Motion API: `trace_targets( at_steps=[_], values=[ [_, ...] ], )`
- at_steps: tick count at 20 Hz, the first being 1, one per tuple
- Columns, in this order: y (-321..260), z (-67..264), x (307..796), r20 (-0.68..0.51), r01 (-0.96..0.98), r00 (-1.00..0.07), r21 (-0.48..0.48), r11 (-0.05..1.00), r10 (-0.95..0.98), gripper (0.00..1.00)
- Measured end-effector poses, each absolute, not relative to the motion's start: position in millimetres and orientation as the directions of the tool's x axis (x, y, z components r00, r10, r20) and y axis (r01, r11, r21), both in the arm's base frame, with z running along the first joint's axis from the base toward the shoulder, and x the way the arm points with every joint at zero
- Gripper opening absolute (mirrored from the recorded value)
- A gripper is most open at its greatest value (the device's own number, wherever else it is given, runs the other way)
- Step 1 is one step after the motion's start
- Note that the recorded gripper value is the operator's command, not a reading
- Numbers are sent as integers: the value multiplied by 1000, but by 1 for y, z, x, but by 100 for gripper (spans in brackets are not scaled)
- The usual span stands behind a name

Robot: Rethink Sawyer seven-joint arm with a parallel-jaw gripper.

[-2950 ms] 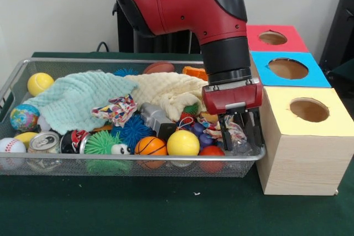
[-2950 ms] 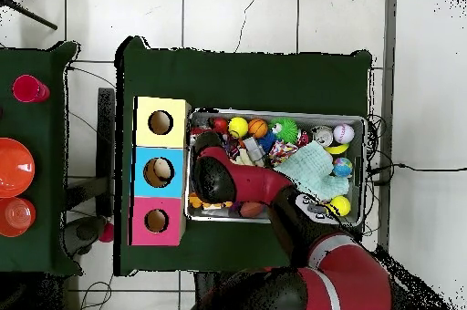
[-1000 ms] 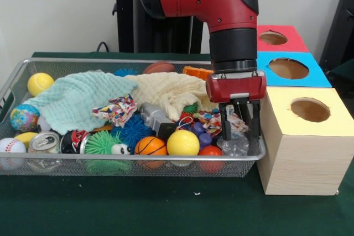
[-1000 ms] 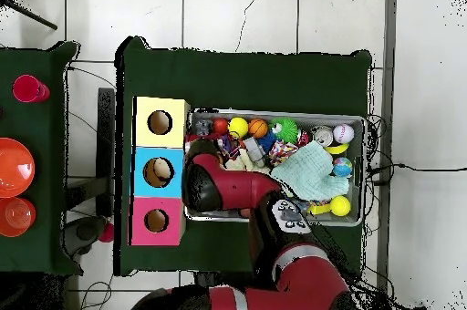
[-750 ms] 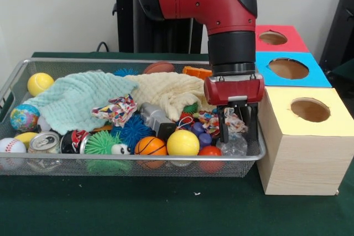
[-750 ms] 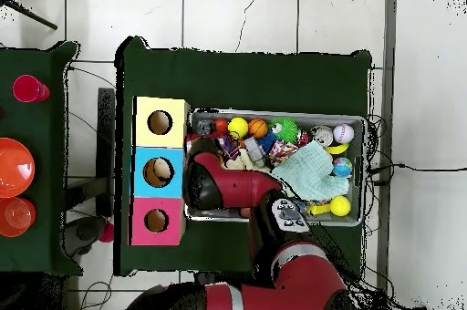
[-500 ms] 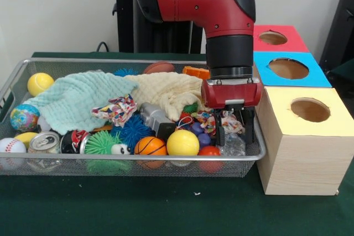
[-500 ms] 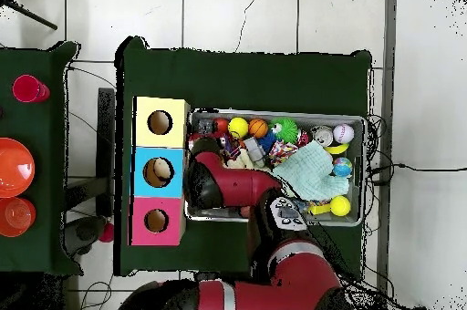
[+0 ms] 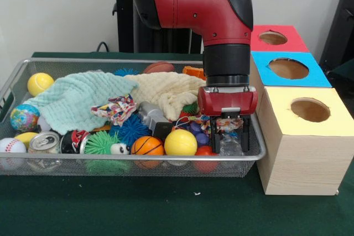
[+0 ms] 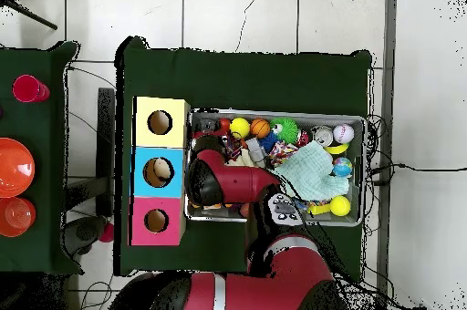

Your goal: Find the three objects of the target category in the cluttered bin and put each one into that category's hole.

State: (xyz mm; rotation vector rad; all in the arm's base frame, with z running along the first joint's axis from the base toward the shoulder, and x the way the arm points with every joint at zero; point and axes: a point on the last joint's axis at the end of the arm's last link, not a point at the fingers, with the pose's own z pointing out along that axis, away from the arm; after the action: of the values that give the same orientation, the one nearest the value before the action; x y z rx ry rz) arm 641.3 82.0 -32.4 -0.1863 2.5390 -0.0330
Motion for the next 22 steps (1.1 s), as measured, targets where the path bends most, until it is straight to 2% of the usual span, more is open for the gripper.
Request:
trace_targets(
  at_steps=[22],
  values=[
    [79,-41,641,-552,-125,-822,-70,990,-143,100]
  ],
)
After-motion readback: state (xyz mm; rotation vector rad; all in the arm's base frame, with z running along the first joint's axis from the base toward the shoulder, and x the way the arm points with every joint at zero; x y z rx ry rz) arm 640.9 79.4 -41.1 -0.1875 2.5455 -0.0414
